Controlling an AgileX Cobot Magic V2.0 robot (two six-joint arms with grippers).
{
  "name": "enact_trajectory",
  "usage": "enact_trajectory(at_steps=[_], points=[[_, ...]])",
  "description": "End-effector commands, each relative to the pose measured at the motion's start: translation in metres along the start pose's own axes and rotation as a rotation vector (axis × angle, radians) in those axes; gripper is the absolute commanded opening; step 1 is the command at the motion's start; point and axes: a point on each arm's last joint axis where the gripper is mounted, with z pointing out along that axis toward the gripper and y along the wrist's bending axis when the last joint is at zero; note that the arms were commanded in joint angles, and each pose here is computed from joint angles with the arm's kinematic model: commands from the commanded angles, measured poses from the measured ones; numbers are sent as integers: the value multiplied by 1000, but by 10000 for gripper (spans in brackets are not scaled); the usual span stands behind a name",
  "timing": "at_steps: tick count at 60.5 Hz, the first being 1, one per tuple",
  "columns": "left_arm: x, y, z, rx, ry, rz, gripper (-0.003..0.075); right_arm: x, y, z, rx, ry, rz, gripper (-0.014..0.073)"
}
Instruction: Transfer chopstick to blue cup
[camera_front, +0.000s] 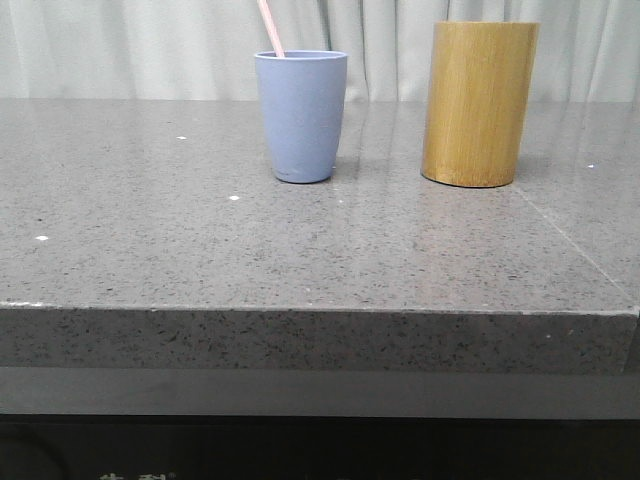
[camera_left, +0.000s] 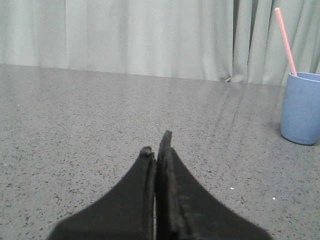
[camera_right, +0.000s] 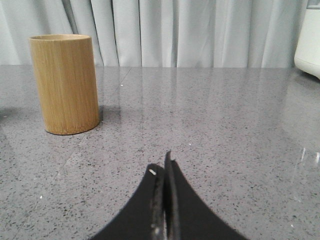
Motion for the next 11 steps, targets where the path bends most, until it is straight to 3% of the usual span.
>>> enact_trajectory(at_steps=[1,11], points=[[-6,0,-2,10,-97,-6,-19,-11,0,-2,3,-112,-7,-68],[-6,0,-2,10,-97,-6,-19,-11,0,-2,3,-112,-7,-68]])
